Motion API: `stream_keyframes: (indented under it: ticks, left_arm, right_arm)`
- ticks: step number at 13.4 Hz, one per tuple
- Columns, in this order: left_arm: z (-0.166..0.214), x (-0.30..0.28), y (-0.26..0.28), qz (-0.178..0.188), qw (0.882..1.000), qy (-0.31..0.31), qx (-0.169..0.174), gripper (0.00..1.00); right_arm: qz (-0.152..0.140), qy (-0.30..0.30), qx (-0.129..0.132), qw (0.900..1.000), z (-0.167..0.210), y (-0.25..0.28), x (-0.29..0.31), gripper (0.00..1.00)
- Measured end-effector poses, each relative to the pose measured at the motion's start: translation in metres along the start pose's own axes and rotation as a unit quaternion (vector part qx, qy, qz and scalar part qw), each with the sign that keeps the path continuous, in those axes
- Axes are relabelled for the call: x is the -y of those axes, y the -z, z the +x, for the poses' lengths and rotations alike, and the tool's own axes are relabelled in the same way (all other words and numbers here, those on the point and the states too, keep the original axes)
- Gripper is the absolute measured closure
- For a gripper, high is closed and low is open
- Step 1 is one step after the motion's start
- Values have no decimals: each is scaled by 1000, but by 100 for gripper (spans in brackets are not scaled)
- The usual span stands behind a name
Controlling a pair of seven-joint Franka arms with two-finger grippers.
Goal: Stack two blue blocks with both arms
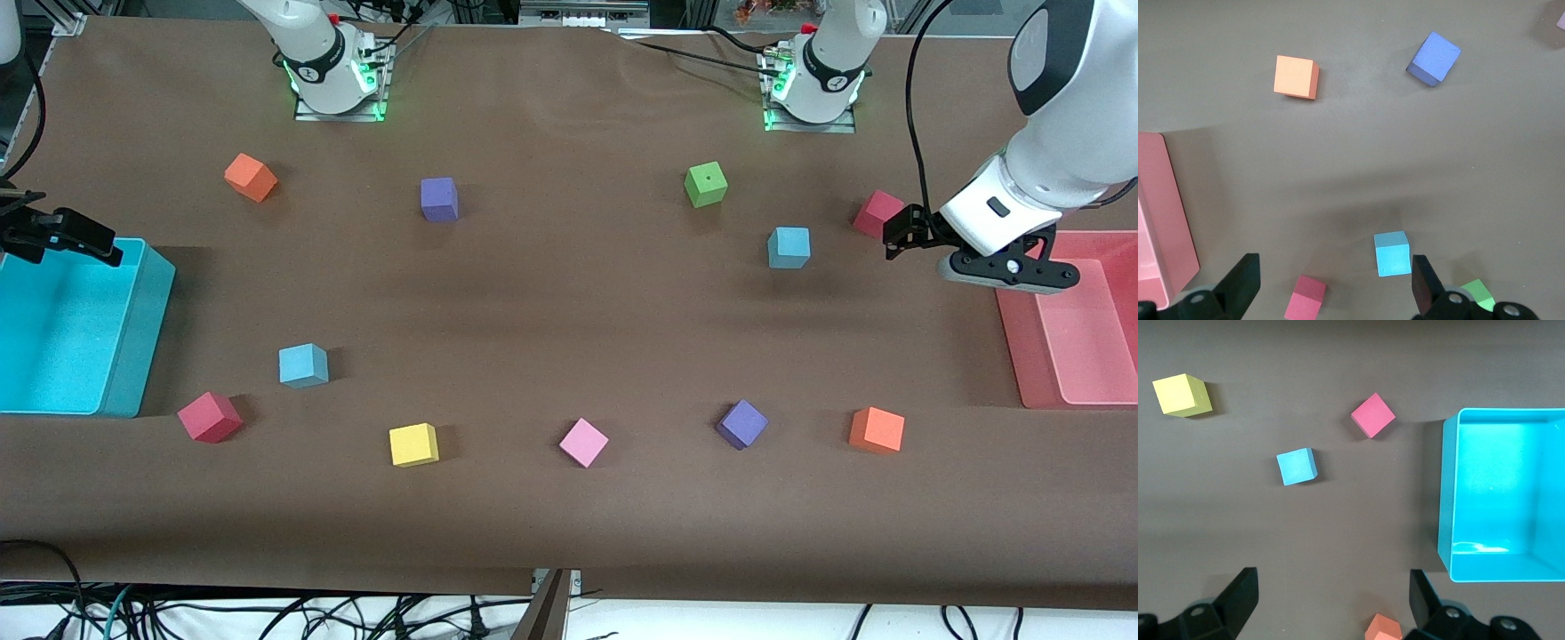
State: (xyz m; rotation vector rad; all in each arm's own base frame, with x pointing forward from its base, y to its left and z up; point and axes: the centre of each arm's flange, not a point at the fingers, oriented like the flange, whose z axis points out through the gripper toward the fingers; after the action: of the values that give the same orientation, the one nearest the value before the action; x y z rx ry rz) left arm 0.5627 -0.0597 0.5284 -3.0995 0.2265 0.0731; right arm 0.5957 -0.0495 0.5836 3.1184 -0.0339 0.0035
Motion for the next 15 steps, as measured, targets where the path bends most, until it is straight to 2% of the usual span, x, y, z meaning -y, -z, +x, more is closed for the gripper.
stream_keyframes:
  ticks: [15]
  left_arm:
    - [3,0,-6,-1,1000,0,5,0]
  right_arm:
    - [0,-3,2,1000,1,-2,-3,0]
